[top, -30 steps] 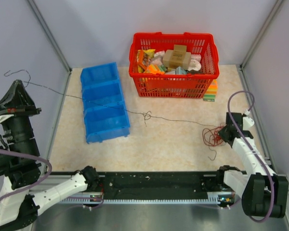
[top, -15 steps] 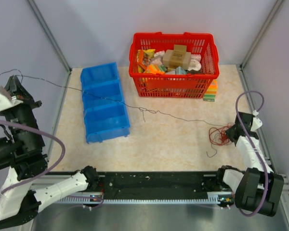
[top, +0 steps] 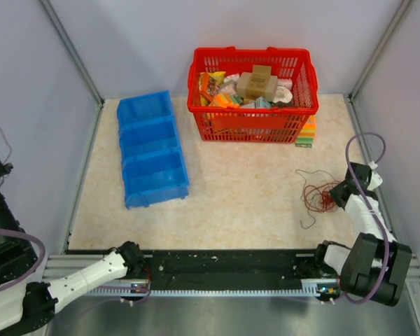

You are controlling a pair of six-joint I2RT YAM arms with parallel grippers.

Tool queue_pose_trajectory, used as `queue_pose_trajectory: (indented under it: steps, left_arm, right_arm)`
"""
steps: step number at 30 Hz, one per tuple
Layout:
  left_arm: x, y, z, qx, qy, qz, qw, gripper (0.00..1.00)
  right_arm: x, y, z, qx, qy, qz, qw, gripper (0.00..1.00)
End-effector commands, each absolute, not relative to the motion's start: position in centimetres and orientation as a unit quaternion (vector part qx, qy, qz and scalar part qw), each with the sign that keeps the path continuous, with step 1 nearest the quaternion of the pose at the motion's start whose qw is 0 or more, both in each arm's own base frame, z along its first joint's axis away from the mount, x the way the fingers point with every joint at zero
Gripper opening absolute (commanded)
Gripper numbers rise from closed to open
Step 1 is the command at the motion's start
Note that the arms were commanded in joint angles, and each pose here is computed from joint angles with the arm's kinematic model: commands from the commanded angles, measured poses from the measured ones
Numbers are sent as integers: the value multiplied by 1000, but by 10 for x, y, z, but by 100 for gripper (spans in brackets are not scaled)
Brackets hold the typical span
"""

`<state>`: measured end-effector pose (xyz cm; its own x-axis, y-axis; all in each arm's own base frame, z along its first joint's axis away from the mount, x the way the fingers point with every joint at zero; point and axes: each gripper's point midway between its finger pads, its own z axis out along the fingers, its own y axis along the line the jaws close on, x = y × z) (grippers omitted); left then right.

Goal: Untangle the cables

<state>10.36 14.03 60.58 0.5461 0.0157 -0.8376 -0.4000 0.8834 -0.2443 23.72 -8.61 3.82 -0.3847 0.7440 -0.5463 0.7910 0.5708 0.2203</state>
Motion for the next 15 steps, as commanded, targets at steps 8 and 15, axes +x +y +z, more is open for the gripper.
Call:
queue_pose_trajectory:
  steps: [8,15]
  left_arm:
    - [233,-38,530,-16,599,80,797,0]
    - [275,-31,493,-51,640,124,757,0]
  right_arm:
    - [272,-41,75,340,866,77,359,0]
    - [269,-32,64,329,877,91,339,2]
